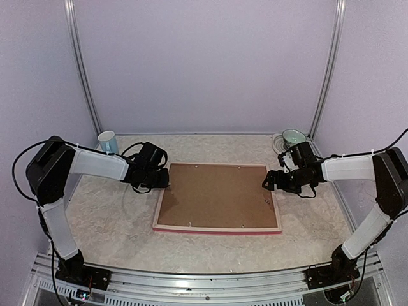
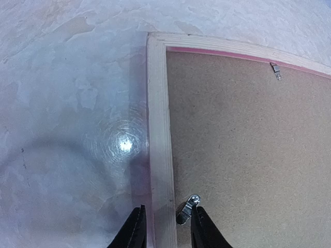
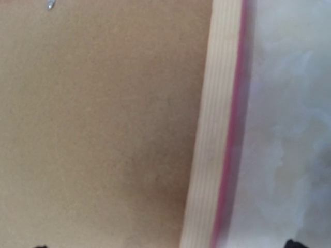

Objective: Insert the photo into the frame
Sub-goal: Press the fastener onto the backboard.

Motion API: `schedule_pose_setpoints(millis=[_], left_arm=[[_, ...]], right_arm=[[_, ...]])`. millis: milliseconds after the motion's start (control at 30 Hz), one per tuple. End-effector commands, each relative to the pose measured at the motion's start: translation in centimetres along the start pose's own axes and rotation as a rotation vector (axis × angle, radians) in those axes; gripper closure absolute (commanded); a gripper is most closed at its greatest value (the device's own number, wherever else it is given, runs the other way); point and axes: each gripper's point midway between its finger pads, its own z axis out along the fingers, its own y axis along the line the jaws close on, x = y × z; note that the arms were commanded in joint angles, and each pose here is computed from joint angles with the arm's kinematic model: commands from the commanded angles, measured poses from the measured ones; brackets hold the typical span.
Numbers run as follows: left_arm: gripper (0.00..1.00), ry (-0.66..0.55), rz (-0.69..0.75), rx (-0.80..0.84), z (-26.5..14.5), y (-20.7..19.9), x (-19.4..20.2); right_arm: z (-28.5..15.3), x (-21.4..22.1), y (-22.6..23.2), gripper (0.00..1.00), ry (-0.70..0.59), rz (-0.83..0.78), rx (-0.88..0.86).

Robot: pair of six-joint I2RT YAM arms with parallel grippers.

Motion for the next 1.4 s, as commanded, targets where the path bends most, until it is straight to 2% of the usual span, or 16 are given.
schedule_pose_setpoints(millis=[0, 233, 367, 700, 767, 967, 1233, 1367], left_arm=[[0.69, -0.038, -0.002, 0.049, -1.5, -0.7, -1.4], [0.69, 0.000, 0.009, 0.066, -0.6, -1.0, -0.4], [0.69, 0.049, 0.028, 0.027, 0.7, -0.5, 1.0], [0.70, 0.066, 0.058, -0.044, 2.0, 0.4, 2.0], [0.71, 0.068, 0.057, -0.054, 2.2, 0.6, 2.2], [0.85, 0.073, 0.059, -0.071, 2.7, 1.0, 2.7], [0.86, 0.076, 0.060, -0.066, 2.7, 1.0, 2.8], [0.83, 0.061, 0.043, -0.040, 2.0, 0.6, 2.2]], right_arm=[[0.4, -0.2, 0.5, 0.01, -0.002, -0.010, -0.016], [0.4, 0.0, 0.4, 0.01, 0.000, -0.009, -0.015], [0.3, 0.1, 0.4, 0.01, -0.001, -0.007, -0.015], [0.6, 0.4, 0.4, 0.01, 0.004, 0.001, -0.024], [0.6, 0.4, 0.4, 0.01, 0.002, 0.001, -0.025], [0.6, 0.5, 0.3, 0.01, 0.005, 0.000, -0.020], [0.6, 0.6, 0.3, 0.01, 0.006, 0.001, -0.025], [0.5, 0.4, 0.4, 0.01, 0.002, -0.002, -0.023]])
